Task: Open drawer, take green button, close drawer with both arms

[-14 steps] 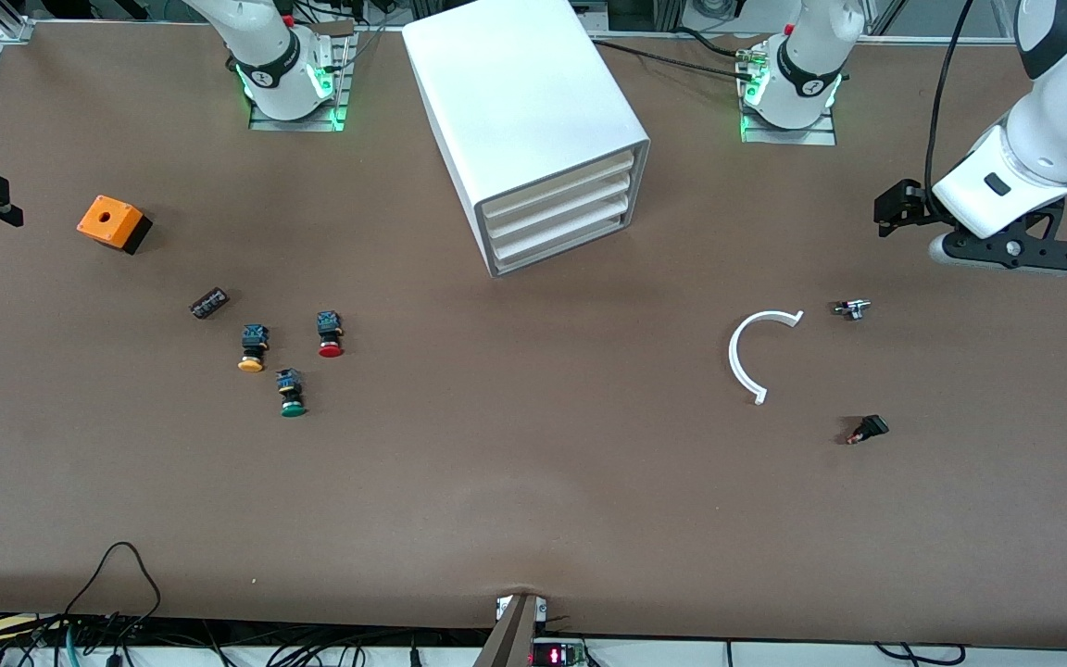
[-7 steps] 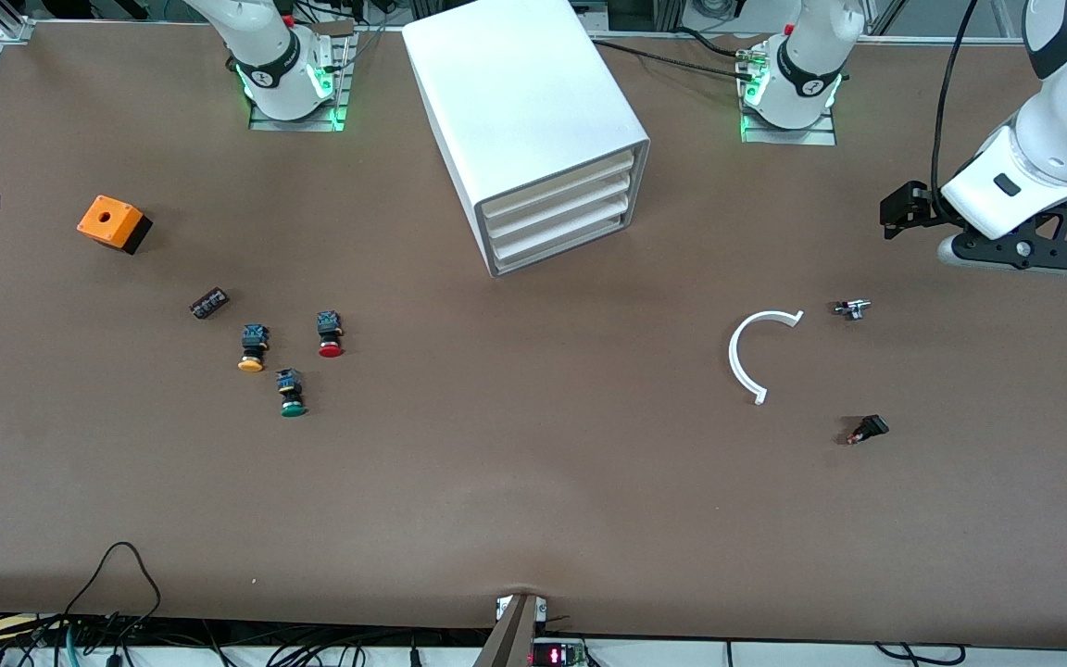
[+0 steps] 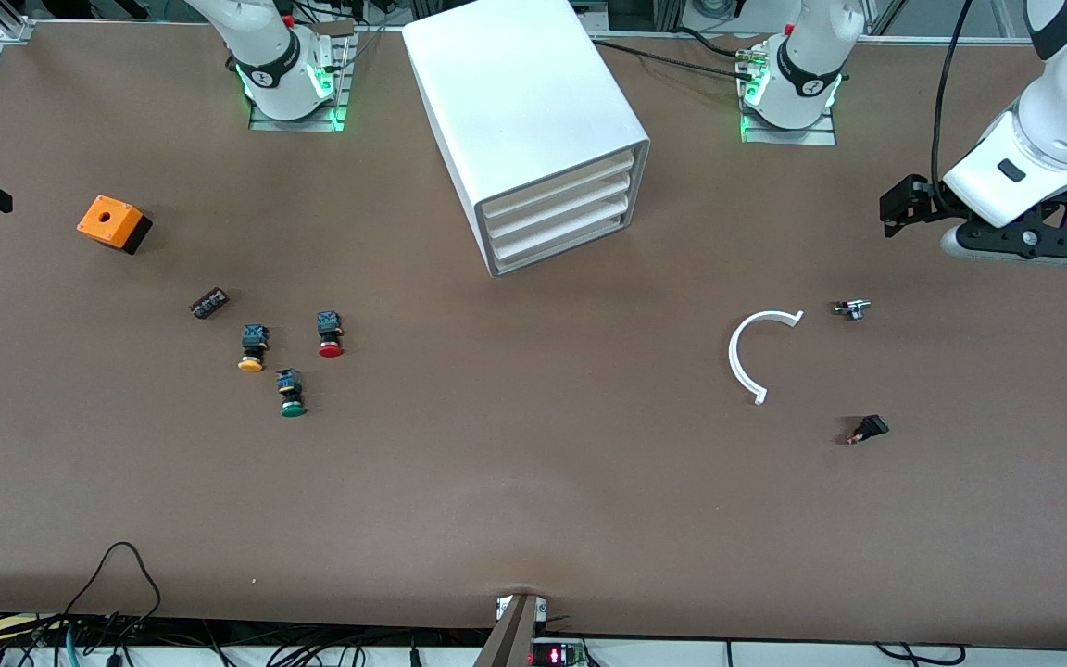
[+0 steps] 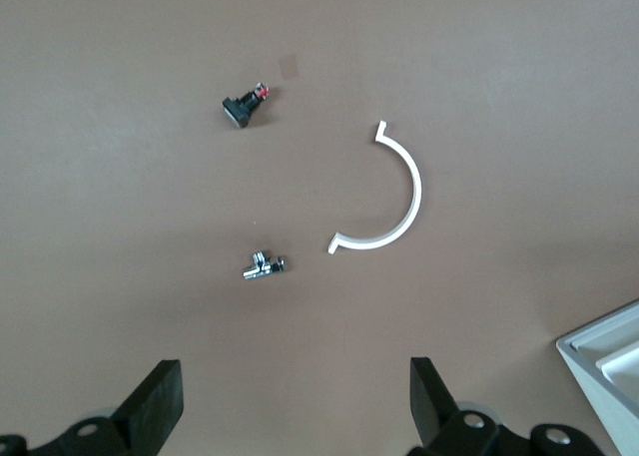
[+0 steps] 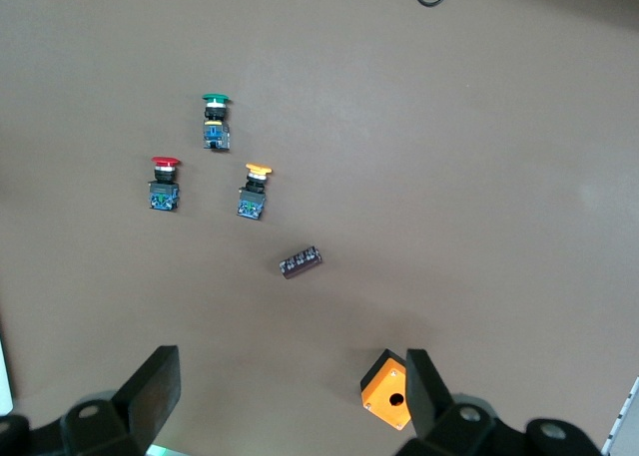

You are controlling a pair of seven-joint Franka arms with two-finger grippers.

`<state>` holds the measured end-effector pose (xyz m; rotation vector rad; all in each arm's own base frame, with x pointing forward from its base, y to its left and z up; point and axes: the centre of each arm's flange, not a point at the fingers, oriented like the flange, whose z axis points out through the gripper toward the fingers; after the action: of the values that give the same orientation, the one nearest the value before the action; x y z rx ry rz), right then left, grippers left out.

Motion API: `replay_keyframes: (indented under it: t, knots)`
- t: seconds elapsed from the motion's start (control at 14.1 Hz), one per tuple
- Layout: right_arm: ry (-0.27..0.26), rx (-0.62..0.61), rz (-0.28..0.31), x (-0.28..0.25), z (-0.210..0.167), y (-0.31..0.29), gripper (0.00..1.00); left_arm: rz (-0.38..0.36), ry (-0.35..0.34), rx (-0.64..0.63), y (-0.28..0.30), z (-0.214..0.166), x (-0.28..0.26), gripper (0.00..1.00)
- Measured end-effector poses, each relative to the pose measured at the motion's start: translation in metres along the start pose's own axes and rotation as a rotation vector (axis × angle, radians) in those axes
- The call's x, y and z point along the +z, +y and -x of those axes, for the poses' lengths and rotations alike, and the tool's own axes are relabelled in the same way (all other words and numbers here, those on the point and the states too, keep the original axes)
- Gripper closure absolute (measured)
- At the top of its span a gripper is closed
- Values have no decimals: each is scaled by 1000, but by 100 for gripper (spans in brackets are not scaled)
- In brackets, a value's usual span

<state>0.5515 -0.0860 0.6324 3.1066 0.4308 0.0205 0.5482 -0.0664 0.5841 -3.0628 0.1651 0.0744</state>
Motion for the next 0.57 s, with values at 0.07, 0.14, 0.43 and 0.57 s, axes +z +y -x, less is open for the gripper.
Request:
replay_keyframes:
  t: [0.07, 0.14, 0.43, 0.57]
  knots:
    - [0, 1, 0, 0, 0, 0, 0, 1, 13, -3, 0, -1, -1, 0]
    - [-2, 1, -1, 1, 0, 1, 0, 7, 27, -6, -1, -3, -2, 0]
    - [-26, 29, -10, 15, -11, -10, 0, 43, 52, -14, 0, -6, -4, 0]
    - [-30, 23, -11, 18, -14, -14, 0, 44, 52, -15, -1, -6, -3, 0]
